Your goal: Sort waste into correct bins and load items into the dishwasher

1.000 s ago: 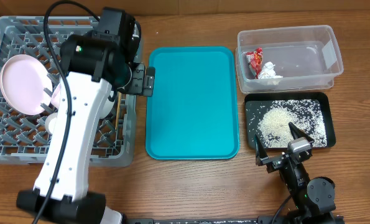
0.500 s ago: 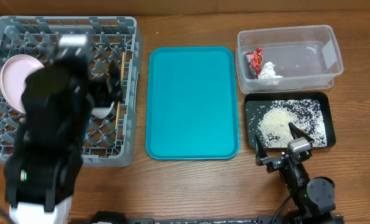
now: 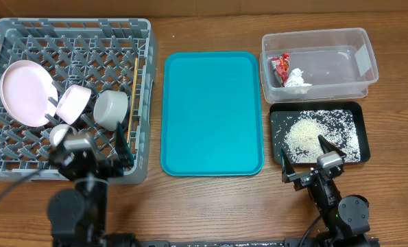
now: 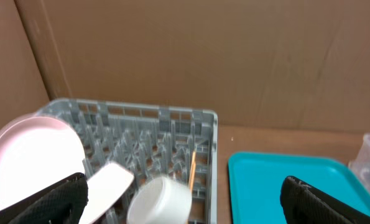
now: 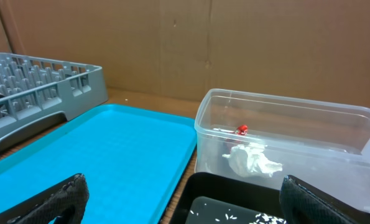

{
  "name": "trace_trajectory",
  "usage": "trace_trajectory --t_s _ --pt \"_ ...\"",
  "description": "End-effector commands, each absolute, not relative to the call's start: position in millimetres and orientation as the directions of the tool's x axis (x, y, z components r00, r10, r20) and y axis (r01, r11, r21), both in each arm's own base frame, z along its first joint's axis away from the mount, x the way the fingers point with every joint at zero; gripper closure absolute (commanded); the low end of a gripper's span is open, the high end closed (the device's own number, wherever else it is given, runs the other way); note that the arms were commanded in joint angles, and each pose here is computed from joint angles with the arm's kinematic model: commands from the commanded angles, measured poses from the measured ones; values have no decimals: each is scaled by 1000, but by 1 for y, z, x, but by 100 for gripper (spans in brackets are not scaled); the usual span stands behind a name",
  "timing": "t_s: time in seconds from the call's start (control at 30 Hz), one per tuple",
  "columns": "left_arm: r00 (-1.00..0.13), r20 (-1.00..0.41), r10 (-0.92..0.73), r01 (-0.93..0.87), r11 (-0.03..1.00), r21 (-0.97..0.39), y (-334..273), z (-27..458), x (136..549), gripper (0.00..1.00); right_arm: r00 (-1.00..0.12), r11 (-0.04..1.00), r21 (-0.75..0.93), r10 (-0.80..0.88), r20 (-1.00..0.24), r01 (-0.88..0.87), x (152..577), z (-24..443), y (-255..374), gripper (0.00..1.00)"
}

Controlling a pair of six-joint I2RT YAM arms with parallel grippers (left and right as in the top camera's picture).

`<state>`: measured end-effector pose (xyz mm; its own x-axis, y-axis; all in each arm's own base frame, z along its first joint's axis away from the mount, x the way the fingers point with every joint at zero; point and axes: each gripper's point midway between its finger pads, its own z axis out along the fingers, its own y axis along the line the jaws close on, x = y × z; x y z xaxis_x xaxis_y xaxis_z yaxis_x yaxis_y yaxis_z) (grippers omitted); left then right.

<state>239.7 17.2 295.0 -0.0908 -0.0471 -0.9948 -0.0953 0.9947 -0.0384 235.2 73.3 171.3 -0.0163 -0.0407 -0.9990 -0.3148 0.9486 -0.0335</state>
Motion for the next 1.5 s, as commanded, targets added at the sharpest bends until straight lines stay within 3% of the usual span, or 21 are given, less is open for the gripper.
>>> trace_trajectory --t_s 0.0,0.27,0.5,1.47 --pt "-43 -997 -64 -89 994 -60 17 263 234 0 -13 951 -34 -40 -999 -309 236 170 73 0" --pt "30 -996 -85 -82 993 -87 17 206 238 0 -13 951 -34 -40 -999 -309 236 170 73 0" --pt "-32 -995 -92 -34 995 -90 8 166 247 0 -13 951 -35 -41 -999 -309 236 170 73 0" --pt "-74 -993 -92 -46 995 -89 9 156 246 0 -13 951 -34 -40 -999 -309 236 170 73 0"
